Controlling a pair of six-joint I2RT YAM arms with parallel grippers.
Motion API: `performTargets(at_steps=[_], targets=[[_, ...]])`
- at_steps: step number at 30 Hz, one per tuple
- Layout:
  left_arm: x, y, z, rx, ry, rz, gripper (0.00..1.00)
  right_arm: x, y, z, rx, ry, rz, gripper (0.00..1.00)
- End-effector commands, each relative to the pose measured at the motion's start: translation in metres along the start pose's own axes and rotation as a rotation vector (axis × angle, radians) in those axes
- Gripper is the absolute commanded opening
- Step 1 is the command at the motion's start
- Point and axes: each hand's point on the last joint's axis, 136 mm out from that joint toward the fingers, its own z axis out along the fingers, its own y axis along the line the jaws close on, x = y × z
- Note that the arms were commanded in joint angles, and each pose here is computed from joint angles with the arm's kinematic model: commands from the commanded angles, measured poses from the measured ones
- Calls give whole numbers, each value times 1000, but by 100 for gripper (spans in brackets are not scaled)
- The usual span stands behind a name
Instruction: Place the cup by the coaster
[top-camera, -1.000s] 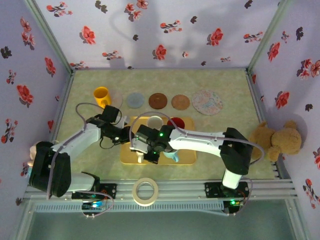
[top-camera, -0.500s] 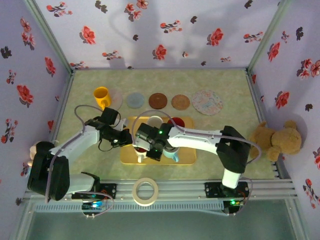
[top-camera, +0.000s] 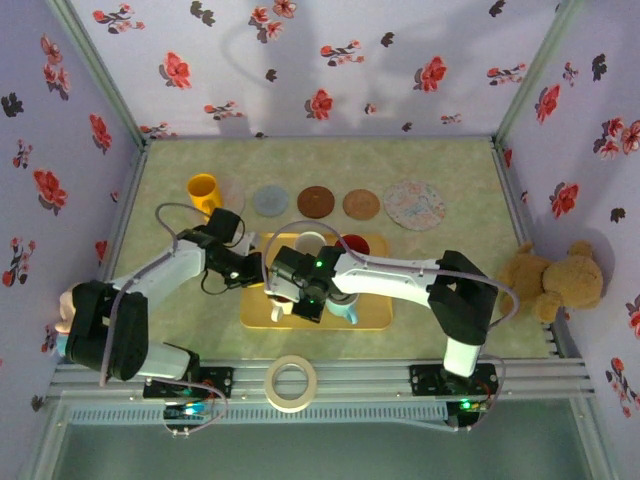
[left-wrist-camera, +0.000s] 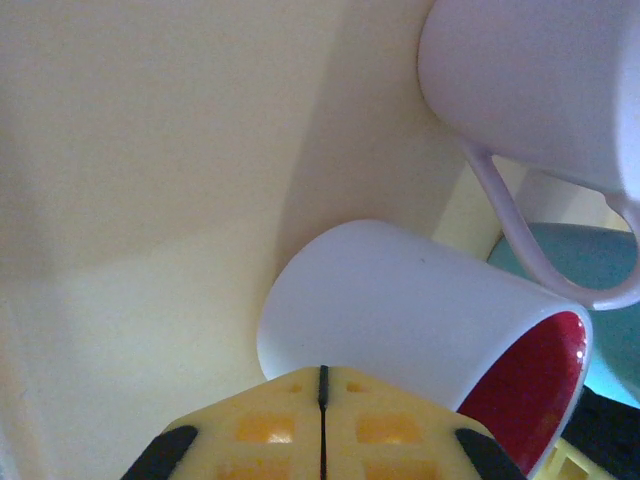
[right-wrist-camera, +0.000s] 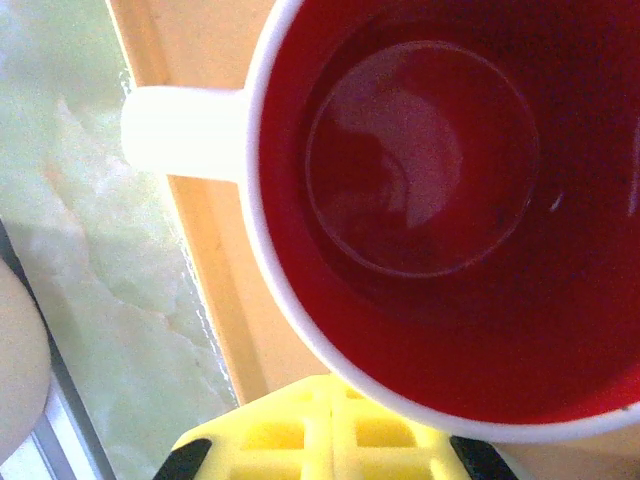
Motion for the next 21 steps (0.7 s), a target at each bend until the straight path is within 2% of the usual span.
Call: performTargets(at_steps=[1, 14, 21], targets=[[-10, -5, 0, 7, -13, 36, 7, -24, 1, -5, -22, -82, -23, 0], [-19, -12, -19, -22, -61, 75, 7, -42, 4, -22, -33, -202, -13, 0], [-14, -18, -45, -55, -102, 111, 10, -44, 2, -45, 1, -299, 2, 6]])
